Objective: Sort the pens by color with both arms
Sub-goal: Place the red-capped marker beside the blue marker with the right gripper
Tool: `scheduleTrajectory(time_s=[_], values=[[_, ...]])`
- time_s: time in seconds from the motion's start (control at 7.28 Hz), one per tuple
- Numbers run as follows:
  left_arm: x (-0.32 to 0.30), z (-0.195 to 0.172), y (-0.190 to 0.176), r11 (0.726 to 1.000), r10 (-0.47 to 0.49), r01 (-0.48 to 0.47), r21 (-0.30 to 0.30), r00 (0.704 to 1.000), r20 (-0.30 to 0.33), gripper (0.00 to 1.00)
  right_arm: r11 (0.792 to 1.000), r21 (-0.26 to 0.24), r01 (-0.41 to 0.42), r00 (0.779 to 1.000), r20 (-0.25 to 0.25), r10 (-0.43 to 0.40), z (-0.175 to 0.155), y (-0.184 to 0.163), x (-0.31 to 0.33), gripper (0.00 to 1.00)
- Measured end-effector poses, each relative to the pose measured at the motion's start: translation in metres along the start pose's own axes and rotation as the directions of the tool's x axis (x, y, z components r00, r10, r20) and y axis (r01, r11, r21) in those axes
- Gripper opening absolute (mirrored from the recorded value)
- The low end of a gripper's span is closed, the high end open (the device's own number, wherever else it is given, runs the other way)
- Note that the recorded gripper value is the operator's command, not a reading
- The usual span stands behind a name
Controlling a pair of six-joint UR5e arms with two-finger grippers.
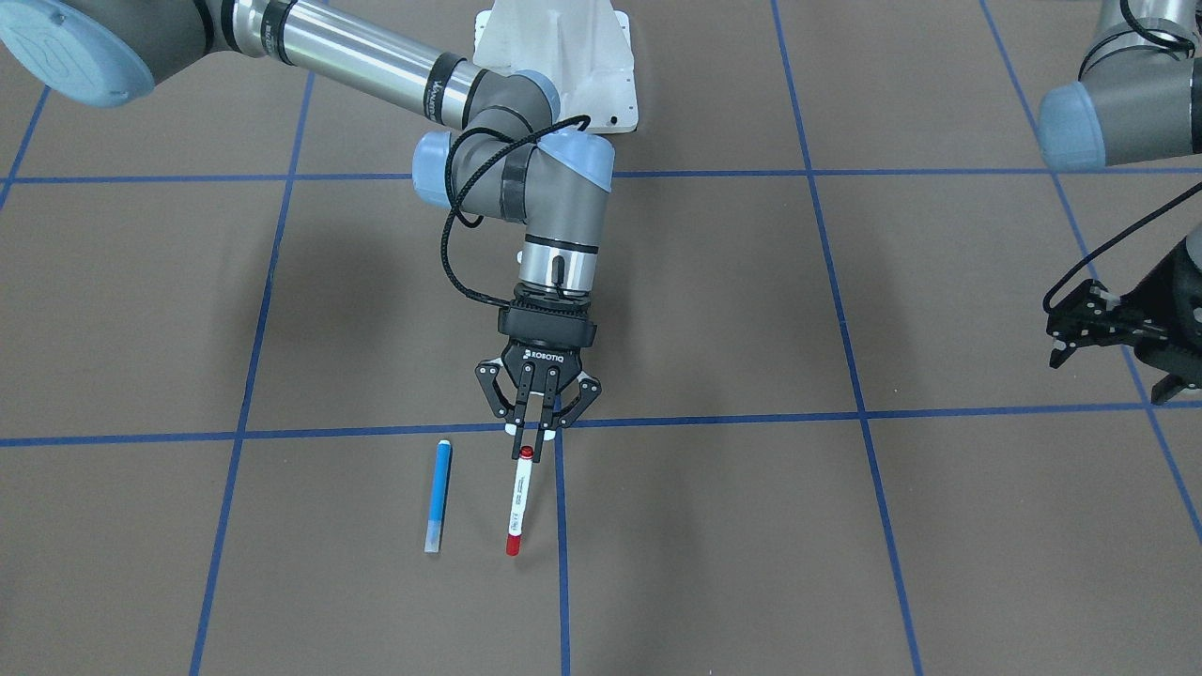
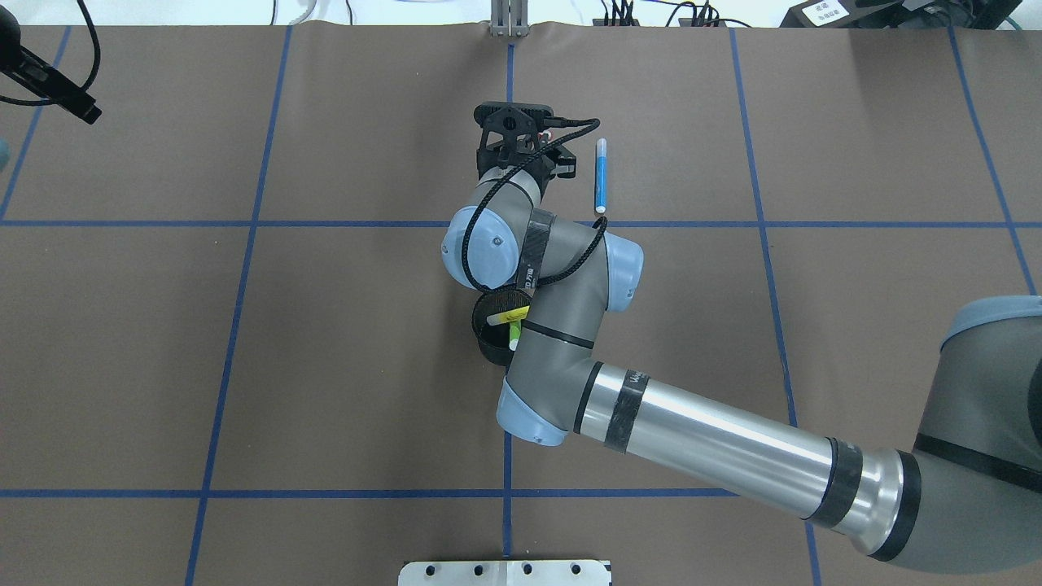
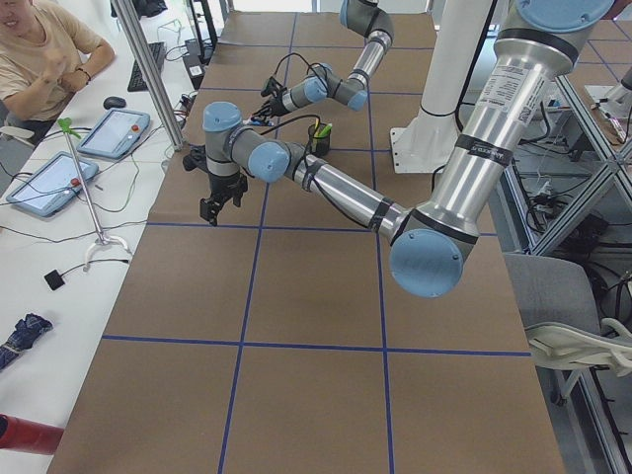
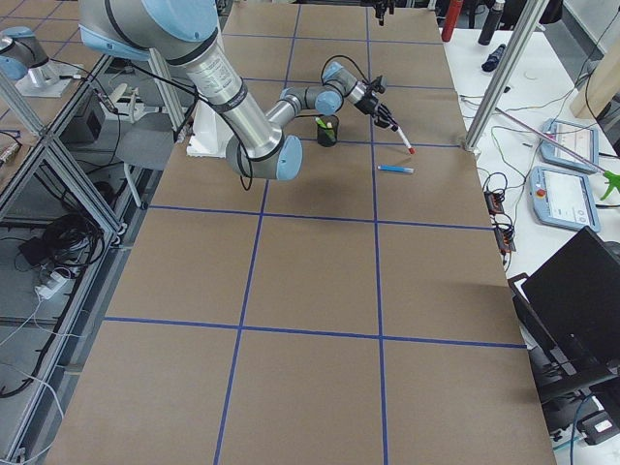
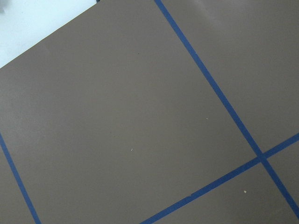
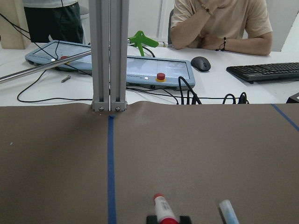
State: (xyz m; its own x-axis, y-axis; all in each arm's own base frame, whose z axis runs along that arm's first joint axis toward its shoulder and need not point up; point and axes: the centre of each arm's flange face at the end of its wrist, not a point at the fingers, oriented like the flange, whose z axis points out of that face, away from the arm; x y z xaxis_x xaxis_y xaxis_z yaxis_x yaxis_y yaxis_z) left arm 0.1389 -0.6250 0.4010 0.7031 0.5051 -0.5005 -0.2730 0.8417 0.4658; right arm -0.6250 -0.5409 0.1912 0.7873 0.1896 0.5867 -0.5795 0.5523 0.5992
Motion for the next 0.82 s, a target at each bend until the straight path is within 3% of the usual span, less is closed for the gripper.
scheduleTrajectory(time_s=[0.14,0.27,0.55,0.82], values=[[0.0,0.0,0.0,1.0,0.0,0.0,0.0,1.0,0.0,1.0,1.0,0.007,0.006,1.0,-0.01,-0.006,0.004,0.002,0.001,0.85],[0.0,0.0,0.0,1.0,0.0,0.0,0.001,1.0,0.0,1.0,1.0,0.01,0.01,1.0,-0.015,-0.01,0.006,0.004,0.002,0.98],[0.001,-0.001,0.0,1.0,0.0,0.0,0.001,1.0,0.0,1.0,1.0,0.01,0.006,1.0,-0.011,-0.006,0.005,0.001,0.001,0.99],[0.003,-0.003,-0.002,1.0,-0.023,0.023,0.006,1.0,-0.005,1.0,0.999,-0.036,0.01,1.0,0.029,-0.009,0.007,-0.022,0.005,1.0]])
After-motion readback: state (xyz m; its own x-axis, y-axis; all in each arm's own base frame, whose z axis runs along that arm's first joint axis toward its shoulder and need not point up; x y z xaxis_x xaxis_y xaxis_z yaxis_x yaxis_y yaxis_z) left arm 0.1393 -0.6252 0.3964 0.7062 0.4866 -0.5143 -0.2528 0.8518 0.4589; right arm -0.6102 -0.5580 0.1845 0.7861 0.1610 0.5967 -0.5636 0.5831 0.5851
